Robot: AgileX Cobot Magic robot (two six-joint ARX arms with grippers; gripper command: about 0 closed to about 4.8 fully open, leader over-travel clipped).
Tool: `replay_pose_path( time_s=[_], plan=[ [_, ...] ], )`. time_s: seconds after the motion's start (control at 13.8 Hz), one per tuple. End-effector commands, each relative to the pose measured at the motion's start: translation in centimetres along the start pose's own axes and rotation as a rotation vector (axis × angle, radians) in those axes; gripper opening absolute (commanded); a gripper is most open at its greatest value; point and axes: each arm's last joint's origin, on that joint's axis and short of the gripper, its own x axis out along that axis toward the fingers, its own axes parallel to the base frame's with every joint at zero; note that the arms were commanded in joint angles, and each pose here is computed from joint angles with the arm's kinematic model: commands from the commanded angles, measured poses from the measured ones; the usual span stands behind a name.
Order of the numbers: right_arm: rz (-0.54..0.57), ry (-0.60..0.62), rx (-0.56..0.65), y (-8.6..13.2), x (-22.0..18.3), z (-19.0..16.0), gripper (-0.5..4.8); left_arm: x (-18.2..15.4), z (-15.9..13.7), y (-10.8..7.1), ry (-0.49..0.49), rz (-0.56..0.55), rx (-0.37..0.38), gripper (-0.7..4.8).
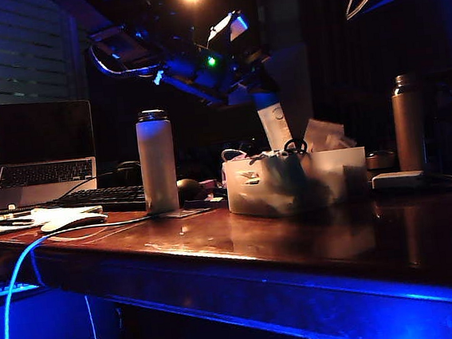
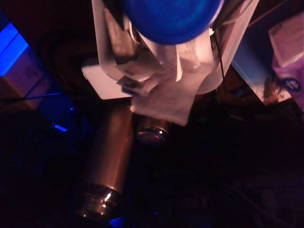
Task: Pick up the liquid glue and place it into the translucent box.
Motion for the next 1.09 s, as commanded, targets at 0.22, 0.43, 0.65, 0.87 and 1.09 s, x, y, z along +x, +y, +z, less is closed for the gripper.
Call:
replay_pose_path(
  time_s=[0.22, 0.43, 0.65, 0.87, 1.09],
  plan=[
    [-0.003, -0.023, -0.008, 0.0, -0.2, 0.4, -0.01, 0.1, -0.4, -0.1, 0.045, -0.005, -0.022, 2.78],
    [-0.002, -0.022, -0.007, 0.0, -0.2, 0.4, -0.01, 0.0, 0.6, -0.2, 0.022, -0.006, -0.011, 2.78],
    [-0.003, -0.022, -0.008, 0.0, -0.2, 0.4, -0.01, -0.9, 5.2, -0.7, -0.077, -0.010, 0.030, 2.75],
    [-0.004, -0.043, -0.011, 0.0, -0.2, 0.6, -0.01, -4.8, 11.0, -2.7, -0.120, -0.053, 0.060, 0.12],
    [-0.004, -0.076, -0.012, 0.2, -1.3, 1.4, -0.01, -11.2, 16.2, -5.5, -0.123, -0.049, 0.112, -0.06]
  ],
)
